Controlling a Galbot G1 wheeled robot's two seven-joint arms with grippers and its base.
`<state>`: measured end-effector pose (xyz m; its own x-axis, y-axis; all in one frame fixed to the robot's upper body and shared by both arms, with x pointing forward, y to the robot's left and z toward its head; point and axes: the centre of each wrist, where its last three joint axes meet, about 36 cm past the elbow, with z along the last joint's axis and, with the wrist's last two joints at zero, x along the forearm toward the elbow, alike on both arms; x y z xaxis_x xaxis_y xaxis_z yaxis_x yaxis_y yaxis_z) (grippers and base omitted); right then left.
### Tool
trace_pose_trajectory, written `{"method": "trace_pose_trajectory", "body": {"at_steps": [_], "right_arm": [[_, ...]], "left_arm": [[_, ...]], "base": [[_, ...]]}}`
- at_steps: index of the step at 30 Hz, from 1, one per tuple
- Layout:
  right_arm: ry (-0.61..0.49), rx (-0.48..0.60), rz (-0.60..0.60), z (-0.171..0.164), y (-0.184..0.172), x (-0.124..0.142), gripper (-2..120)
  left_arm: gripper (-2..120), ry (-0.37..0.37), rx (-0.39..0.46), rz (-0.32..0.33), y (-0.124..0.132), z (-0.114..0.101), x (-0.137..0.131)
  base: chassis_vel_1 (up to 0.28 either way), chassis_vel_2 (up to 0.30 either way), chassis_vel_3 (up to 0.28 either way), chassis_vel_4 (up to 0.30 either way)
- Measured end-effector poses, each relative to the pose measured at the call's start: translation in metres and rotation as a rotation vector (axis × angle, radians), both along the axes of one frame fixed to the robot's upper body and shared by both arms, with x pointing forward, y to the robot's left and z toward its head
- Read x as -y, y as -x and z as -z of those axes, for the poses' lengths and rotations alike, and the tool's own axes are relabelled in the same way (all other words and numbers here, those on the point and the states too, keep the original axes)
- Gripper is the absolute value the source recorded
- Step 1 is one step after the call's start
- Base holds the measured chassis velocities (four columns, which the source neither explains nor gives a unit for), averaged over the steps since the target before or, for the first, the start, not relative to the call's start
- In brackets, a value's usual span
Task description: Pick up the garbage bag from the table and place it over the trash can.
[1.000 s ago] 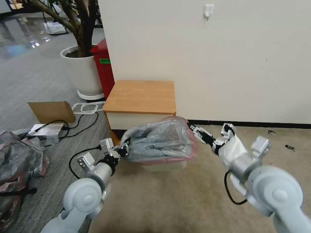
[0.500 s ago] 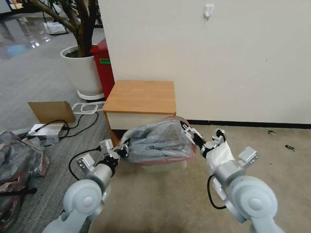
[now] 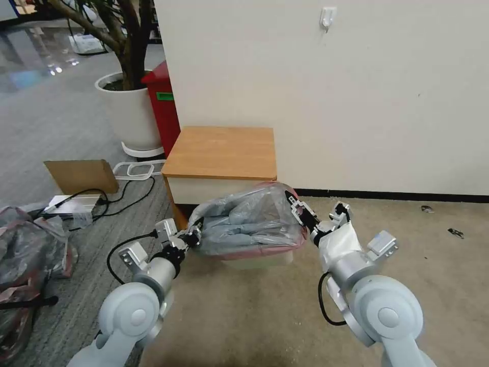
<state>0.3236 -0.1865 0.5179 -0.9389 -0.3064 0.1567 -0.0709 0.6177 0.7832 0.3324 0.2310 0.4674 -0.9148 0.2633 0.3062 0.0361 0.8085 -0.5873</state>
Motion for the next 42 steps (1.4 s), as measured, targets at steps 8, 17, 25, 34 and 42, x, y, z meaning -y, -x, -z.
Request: {"method": "trace_pose_trajectory", "body": {"at_steps": [8, 17, 25, 34, 42], "right_arm": [[0.006, 0.006, 0.028, -0.001, -0.001, 0.004, 0], [0.008, -0.001, 0.032, 0.000, 0.002, 0.007, 0], [0.066, -0.062, 0.032, 0.009, 0.006, 0.013, 0], [0.190, -0.073, 0.035, 0.031, 0.021, 0.010, 0], [0.363, 0.078, 0.049, 0.074, 0.019, -0.012, 0]], "left_arm": [[7, 0.003, -0.003, 0.002, 0.003, 0.000, 0.000], [7, 0.003, -0.005, -0.001, 0.005, 0.000, -0.002], [7, 0.043, 0.008, 0.015, 0.007, -0.007, -0.003], [7, 0.146, -0.020, 0.013, 0.006, -0.014, -0.007], [7, 0.199, -0.039, 0.011, 0.003, -0.022, -0.012]], "base": [[0.000, 0.000, 0.000, 0.000], [0.000, 0.000, 0.000, 0.000], [0.000, 0.000, 0.000, 0.000], [0.000, 0.000, 0.000, 0.000], [0.000, 0.000, 0.000, 0.000]]}}
